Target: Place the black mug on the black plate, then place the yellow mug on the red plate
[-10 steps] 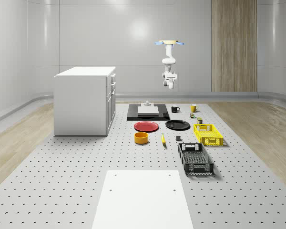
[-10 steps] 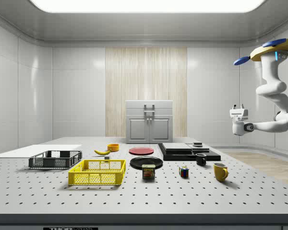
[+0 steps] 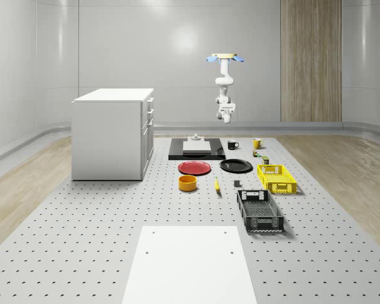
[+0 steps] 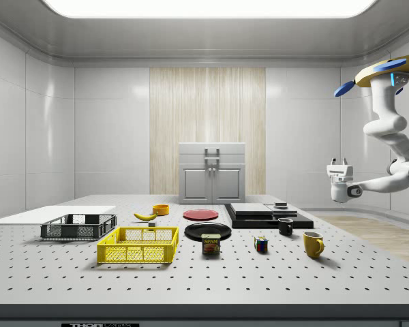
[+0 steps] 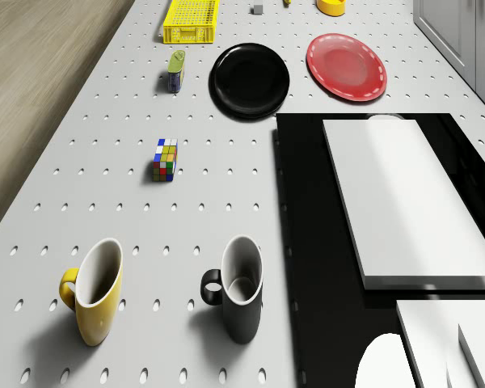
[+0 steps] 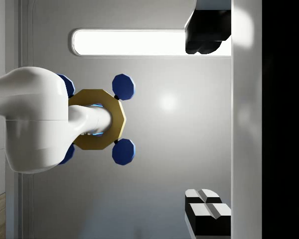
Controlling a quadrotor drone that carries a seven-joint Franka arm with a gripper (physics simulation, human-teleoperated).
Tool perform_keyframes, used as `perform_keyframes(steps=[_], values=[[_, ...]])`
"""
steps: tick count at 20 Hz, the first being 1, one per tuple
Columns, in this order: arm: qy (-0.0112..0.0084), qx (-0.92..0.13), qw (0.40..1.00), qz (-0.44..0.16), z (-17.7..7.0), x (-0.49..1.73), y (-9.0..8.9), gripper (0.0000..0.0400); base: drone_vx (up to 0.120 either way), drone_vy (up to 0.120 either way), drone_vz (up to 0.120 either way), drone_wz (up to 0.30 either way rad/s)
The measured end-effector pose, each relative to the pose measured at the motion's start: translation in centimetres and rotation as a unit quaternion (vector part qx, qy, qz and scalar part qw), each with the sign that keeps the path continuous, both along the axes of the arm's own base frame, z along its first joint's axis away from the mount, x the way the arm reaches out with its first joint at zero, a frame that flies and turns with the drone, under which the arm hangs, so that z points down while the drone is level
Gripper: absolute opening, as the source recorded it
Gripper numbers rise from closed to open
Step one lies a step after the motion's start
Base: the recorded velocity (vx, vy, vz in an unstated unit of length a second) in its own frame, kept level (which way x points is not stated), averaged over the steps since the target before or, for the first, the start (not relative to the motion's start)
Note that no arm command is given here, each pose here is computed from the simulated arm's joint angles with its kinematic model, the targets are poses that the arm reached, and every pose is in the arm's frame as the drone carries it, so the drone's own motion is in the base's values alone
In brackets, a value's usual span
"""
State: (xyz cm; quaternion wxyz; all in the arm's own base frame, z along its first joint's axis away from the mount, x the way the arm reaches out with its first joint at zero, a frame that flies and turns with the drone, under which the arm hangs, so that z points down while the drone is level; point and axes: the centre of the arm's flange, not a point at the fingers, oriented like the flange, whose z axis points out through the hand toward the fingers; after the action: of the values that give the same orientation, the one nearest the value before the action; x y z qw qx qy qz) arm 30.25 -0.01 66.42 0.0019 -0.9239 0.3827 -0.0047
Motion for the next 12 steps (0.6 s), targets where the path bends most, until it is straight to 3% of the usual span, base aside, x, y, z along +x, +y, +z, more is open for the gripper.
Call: perform_keyframes(steps=[12], values=[[-0.0047, 0.0, 1.0, 0.0, 2.5, 0.16, 0.0, 0.04, 0.12, 0.0, 0.0, 0.0]])
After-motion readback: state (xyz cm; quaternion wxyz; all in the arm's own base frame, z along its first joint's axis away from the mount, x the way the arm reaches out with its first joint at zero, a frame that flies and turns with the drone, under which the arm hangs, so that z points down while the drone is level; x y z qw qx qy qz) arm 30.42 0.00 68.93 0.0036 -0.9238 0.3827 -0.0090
